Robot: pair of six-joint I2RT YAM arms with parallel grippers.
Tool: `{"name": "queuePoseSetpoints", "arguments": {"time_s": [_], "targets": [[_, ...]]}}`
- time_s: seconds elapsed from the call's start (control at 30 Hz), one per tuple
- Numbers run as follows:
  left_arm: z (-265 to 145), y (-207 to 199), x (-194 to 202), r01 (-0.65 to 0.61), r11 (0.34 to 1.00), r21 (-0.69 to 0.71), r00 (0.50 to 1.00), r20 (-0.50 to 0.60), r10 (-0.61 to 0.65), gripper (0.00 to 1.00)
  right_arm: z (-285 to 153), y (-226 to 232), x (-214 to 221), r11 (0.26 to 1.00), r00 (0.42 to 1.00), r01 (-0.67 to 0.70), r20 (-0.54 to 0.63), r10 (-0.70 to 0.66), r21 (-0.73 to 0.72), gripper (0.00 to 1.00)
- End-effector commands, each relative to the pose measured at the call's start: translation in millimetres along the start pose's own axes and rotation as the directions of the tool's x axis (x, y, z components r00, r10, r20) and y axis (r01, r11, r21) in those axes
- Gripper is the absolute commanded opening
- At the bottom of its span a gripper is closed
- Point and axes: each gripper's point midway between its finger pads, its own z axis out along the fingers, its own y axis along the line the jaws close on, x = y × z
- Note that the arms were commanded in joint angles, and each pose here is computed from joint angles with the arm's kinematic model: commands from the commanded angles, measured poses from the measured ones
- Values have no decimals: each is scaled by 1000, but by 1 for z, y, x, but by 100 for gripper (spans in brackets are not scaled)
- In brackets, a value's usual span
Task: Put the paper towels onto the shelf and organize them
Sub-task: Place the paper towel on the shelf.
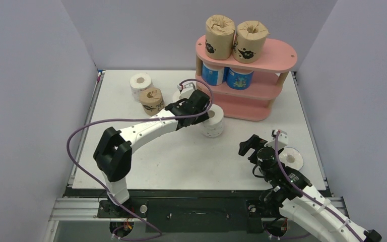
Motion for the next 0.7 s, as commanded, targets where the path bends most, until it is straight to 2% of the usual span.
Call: {"name": "queuePoseSetpoints", "arguments": {"time_s": [0.0, 0.2, 0.67], "targets": [[6, -7, -35, 151, 987, -45, 984, 102, -146, 0, -1, -11, -7, 999, 999, -17, 45, 15, 40, 89], [27, -9, -51, 191, 979, -71, 973, 145, -179, 0, 1, -13, -2, 999, 999, -22, 38, 20, 42, 89], [40, -24, -83, 234, 972, -34, 953, 204, -223, 0, 4, -13, -1, 999, 999, 0, 37, -2, 51, 89]]}}
